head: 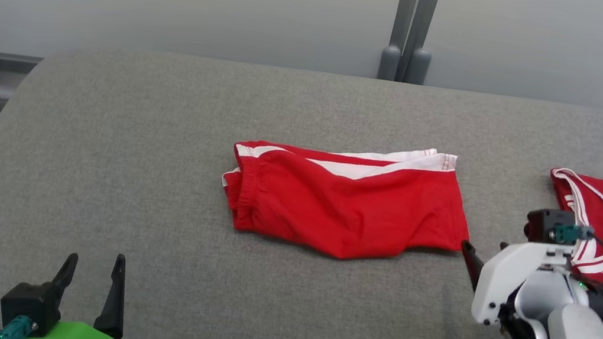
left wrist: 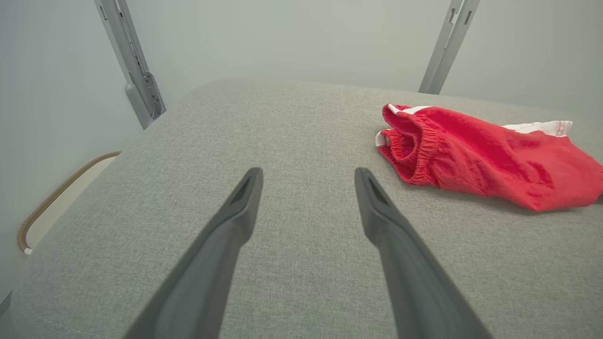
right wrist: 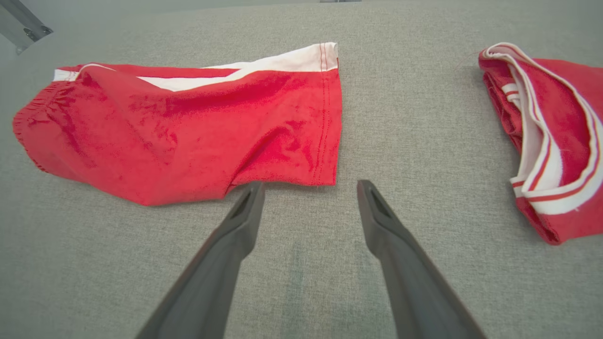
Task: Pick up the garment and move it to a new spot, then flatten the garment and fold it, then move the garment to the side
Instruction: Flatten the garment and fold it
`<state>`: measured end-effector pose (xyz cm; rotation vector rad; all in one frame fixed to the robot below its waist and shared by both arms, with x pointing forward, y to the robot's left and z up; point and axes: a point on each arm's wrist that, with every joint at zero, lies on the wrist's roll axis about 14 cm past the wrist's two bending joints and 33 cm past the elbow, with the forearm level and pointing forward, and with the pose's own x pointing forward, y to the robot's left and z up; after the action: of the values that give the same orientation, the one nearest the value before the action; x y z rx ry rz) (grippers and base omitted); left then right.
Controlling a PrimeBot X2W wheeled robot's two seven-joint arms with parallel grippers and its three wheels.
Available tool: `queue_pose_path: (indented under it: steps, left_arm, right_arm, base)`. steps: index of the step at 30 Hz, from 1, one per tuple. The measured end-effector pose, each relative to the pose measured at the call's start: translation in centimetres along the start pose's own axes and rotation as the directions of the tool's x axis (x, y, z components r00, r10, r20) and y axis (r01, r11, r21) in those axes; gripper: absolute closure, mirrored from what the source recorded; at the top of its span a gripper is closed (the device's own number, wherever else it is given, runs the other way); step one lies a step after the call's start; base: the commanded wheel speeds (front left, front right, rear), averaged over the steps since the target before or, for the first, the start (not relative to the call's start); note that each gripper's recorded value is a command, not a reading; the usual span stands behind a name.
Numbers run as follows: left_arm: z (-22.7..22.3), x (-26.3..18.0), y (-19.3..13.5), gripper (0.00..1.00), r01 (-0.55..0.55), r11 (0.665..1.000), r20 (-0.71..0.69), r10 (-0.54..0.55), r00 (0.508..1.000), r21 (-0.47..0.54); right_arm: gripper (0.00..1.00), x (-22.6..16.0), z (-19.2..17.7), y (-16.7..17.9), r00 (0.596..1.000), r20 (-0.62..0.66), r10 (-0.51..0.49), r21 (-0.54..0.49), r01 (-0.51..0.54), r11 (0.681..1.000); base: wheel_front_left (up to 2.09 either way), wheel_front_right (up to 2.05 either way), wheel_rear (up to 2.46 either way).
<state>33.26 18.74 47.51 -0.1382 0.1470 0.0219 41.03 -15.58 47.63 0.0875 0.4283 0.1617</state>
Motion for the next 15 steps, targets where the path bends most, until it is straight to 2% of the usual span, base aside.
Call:
queue_pose_path:
  steps: [4,9,15]
  left_arm:
    - [0.0,0.6,-0.4,0.00,0.016,1.000,-0.007,-0.016,1.000,0.005]
    - [0.0,1.7,-1.0,0.00,0.043,0.999,-0.017,-0.042,0.999,0.019]
    - [-0.5,2.2,-0.3,0.00,0.020,0.999,-0.037,-0.019,0.999,0.025]
  right_arm:
    - [0.00,2.3,0.6,-1.3,0.993,-0.112,-0.020,-0.040,0.016,0.999]
    - [0.00,5.1,0.7,-3.1,0.980,-0.193,-0.052,-0.073,0.038,0.997]
    - [0.00,8.3,-0.4,-3.3,0.959,-0.280,-0.051,-0.081,0.030,0.996]
  base:
    - [0.00,0.00,0.00]
    - [0.00,0.00,0.00]
    - [0.00,0.00,0.00]
